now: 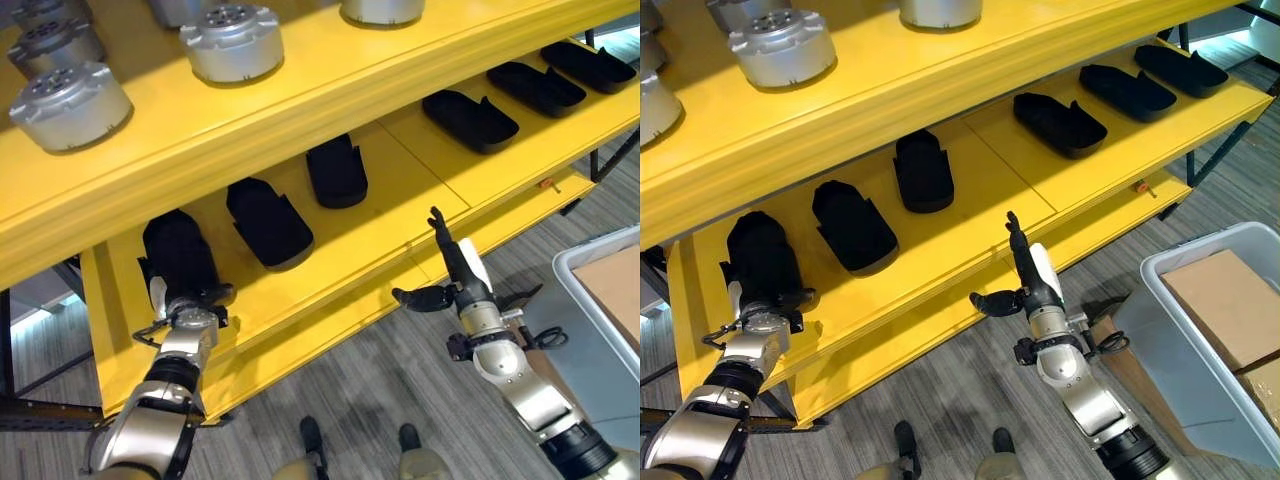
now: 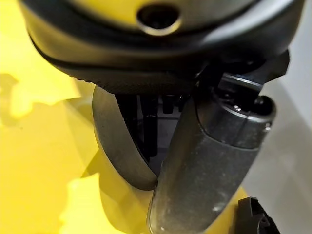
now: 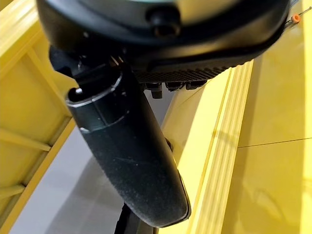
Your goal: Move parts from the plastic box to the shelf.
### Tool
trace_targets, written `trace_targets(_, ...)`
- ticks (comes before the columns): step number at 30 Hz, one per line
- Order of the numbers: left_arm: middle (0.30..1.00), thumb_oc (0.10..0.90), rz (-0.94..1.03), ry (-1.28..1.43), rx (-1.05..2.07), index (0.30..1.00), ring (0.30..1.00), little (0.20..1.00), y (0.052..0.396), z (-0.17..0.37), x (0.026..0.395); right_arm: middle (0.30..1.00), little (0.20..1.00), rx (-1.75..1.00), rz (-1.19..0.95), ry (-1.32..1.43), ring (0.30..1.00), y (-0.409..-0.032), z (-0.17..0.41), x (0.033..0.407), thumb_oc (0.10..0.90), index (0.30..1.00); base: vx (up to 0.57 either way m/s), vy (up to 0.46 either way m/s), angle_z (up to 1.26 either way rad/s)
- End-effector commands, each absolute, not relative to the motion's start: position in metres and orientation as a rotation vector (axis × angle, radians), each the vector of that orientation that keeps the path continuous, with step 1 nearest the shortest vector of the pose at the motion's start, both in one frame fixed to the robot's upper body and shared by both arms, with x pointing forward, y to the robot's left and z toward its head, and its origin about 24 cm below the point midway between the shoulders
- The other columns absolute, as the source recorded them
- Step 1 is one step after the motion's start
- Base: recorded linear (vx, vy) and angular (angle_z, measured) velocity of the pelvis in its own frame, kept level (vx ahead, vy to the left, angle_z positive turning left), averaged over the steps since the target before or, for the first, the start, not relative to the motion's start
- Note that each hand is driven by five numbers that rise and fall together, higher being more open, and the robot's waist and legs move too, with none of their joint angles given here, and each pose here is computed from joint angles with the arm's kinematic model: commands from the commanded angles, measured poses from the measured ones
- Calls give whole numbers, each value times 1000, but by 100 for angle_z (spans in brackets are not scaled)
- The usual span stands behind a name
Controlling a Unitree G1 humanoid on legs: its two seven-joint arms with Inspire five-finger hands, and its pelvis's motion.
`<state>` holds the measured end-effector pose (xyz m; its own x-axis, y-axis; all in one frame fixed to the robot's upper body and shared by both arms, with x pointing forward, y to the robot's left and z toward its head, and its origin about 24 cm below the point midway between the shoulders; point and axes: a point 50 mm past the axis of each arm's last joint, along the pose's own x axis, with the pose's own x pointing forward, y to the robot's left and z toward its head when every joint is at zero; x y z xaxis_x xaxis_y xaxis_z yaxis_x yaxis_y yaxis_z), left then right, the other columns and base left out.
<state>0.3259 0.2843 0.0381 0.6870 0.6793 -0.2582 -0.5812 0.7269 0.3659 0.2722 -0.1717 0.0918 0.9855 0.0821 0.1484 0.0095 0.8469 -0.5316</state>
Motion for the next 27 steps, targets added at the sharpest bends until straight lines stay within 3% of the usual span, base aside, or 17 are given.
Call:
trace_targets(1,1000,900,778,176,313,1000,1000,1000,289,81,342,1000,1000,-501,1,-508,1000,-156,154,278,900,1000,0,0,0)
trace_targets(27,1000,900,588,-62,400,1000,1000,1000,258,108,347,1000,1000,-487,-18,-490,1000,-158,150,279,900,1000,0,0,1)
